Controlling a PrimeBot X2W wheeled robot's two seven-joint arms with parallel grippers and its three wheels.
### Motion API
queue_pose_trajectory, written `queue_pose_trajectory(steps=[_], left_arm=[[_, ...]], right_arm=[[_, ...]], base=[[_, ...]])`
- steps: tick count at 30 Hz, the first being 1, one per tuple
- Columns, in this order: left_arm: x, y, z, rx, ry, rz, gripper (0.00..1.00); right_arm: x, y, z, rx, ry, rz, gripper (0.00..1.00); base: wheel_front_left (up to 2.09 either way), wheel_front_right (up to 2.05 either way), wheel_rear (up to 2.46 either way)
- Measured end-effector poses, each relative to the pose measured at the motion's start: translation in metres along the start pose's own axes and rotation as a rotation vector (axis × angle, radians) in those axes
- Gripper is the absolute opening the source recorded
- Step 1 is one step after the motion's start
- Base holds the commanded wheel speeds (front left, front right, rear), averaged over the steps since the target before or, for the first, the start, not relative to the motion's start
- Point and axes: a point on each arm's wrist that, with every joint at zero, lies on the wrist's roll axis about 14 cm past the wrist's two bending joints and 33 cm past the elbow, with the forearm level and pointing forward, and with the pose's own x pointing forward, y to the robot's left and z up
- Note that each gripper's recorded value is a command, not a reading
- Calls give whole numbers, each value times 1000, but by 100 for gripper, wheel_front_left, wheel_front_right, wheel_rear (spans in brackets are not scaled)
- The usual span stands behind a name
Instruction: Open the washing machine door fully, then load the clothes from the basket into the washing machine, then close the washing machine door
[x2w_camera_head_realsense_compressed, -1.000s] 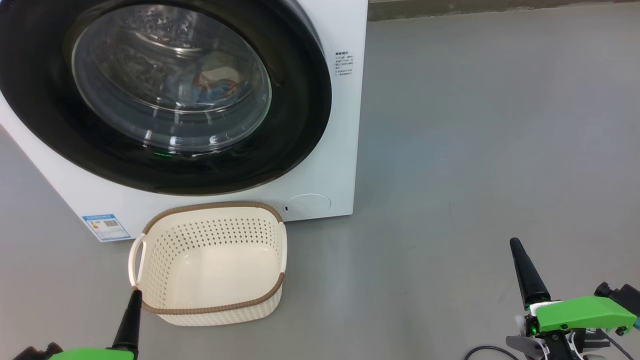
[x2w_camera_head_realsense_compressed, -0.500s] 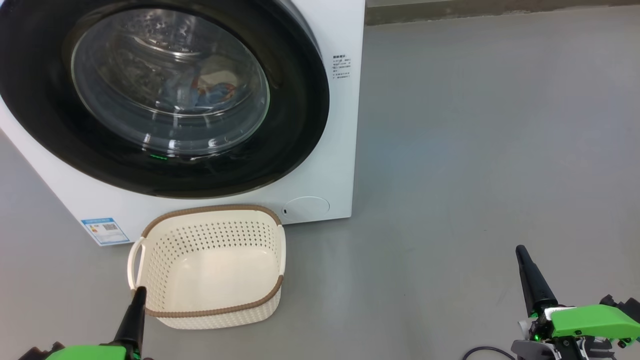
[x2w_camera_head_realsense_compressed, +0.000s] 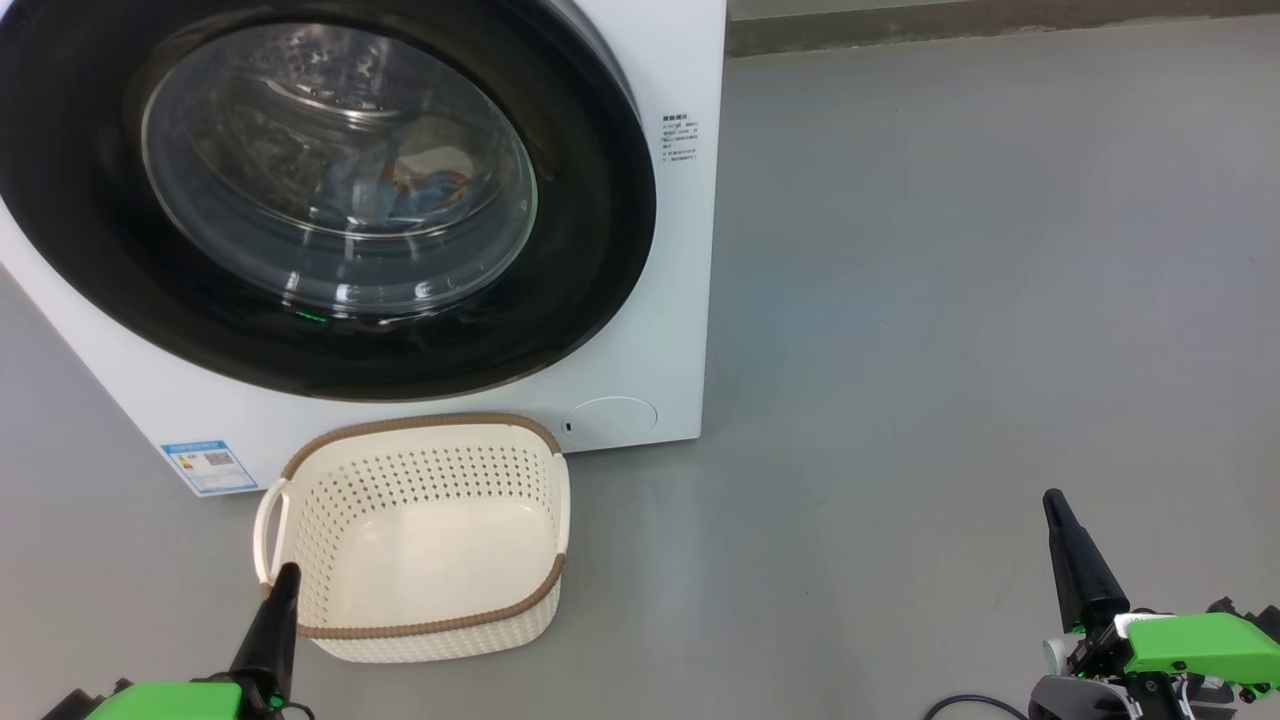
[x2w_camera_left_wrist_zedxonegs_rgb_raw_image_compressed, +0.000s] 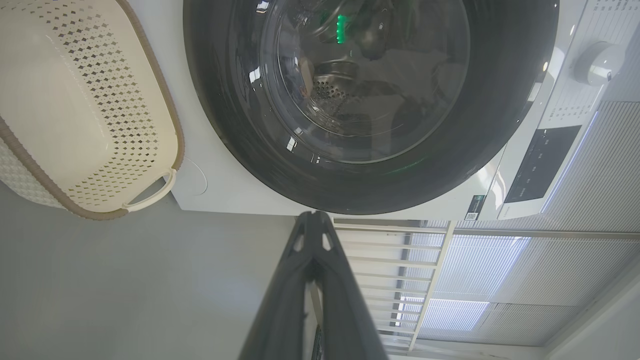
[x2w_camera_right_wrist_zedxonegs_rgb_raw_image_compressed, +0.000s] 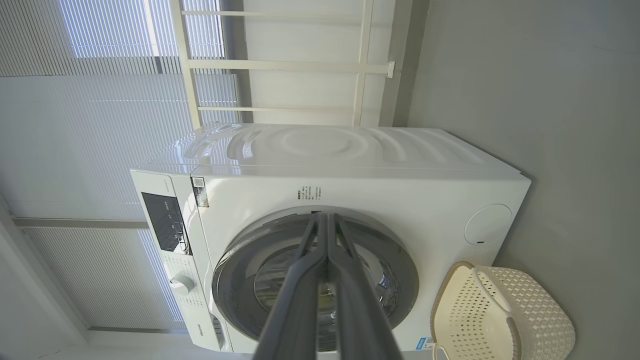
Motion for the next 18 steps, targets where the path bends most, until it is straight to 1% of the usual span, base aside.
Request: queue_pose_trajectory(steps=[18], left_arm=[[0,0,0,0,0,0,0]], right_arm=[[0,0,0,2,0,0,0]], base=[[0,0,0]])
